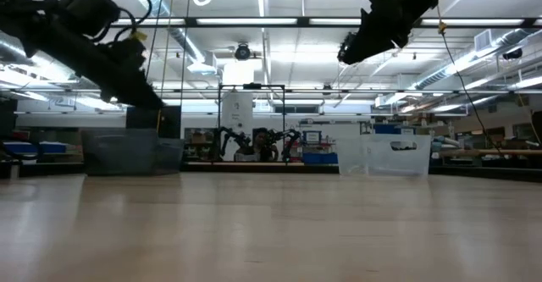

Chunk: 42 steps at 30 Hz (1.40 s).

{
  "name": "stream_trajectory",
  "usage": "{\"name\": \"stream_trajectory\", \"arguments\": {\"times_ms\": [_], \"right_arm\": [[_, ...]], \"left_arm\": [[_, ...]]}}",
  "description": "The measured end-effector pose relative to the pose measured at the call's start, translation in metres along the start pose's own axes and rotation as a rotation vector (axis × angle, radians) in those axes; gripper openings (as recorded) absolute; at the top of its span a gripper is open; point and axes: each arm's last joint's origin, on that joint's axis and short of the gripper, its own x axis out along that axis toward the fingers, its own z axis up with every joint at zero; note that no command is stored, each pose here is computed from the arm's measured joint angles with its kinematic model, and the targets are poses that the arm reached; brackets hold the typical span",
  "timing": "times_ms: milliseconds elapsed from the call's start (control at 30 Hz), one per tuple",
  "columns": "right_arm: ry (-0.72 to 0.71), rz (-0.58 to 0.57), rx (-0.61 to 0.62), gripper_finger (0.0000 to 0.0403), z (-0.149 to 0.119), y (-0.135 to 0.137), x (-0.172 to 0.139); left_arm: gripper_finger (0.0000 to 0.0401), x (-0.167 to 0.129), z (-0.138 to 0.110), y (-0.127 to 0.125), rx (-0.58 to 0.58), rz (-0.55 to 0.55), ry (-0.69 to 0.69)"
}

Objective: Sort silverware by color (type)
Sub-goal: Return to Home Position

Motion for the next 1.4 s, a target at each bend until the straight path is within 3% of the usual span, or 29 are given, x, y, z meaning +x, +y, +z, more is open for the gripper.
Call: {"name": "stream_trajectory", "arguments": {"times_ms": [233,467,900,1167,1400], "right_arm": [[-0.029,0.019,-0.013,0.0076,-0.017,-0.005,0.005],[-0.142,0.085,0.084,0.0057,-0.032,-0.03,-0.006],[-0.338,0.216,0.225,0.0034,-0.075,-0.066,-0.014],[-0.513,0.397,0.225,0.0018,-0.091,-0.075,-0.02],[-0.583,0.425,0.236,0.0011,-0.104,-0.084,-0.026]], "left_arm": [[0.012,-0.02,0.008,-0.014,0.014,-0.158,-0.121],[0.0101,-0.036,0.004,-0.025,0.02,-0.284,-0.205],[0.0071,-0.052,0.001,-0.03,0.055,-0.394,-0.279],[0.0051,-0.058,-0.001,-0.035,0.078,-0.491,-0.281],[0.0036,-0.06,-0.002,-0.039,0.076,-0.532,-0.273]]}}
